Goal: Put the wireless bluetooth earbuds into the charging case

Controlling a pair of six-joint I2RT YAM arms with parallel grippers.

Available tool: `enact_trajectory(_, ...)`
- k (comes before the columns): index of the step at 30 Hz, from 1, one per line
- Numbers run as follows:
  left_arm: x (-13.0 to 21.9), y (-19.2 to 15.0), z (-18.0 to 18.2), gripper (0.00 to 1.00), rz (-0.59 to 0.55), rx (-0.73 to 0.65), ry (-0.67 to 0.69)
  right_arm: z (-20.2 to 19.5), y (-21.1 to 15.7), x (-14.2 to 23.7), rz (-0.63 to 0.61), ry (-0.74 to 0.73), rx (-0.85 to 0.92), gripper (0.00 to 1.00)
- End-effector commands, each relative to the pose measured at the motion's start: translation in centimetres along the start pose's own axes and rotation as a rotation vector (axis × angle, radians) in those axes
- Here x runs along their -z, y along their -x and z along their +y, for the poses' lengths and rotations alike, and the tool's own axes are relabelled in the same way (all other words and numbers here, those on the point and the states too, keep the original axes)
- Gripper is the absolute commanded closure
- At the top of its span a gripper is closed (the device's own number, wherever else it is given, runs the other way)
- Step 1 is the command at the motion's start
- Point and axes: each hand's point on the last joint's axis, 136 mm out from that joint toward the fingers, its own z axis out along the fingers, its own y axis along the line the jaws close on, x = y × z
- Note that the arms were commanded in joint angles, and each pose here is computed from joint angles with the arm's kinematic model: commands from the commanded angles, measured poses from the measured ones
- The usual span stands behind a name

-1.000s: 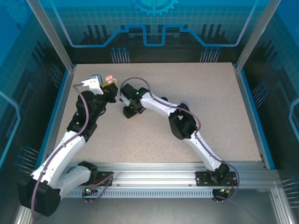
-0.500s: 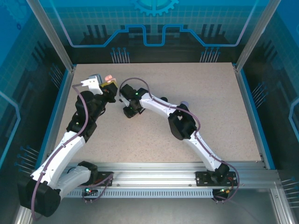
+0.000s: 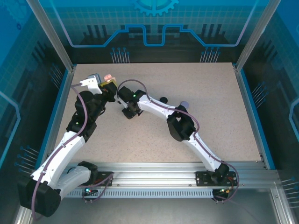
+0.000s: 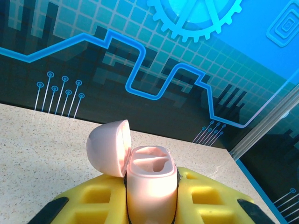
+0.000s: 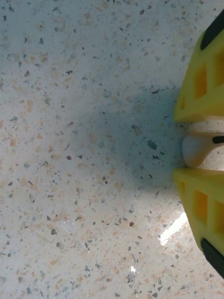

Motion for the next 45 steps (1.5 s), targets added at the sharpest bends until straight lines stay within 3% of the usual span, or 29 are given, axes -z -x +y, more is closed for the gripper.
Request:
enact_trajectory(1,0.0,1.2,-0.5,1.0,-0.036,0.017,-0.028,1.7,-2.7,-1.3,0.099,0.008,0.046,0.74)
enact_trajectory(13,0.0,0.8,-0.6,1.0,-0.021,0.021,-0.033,2.1,-1.4,0.4,0.048,0.02,0.023,0.92)
enact_trajectory(29,0.1,0.5,-1.2,1.0,-0.005,0.018,-0.073,1.7,0.8,8.0,-0.119,0.041,-0.05,0.95)
enact_trajectory(45,0.7,-2.8,-5.9,1.0,0.02,-0.086,-0.375,-6.1,-5.6,14.7,-0.19,-0.061,-0.189,0.96)
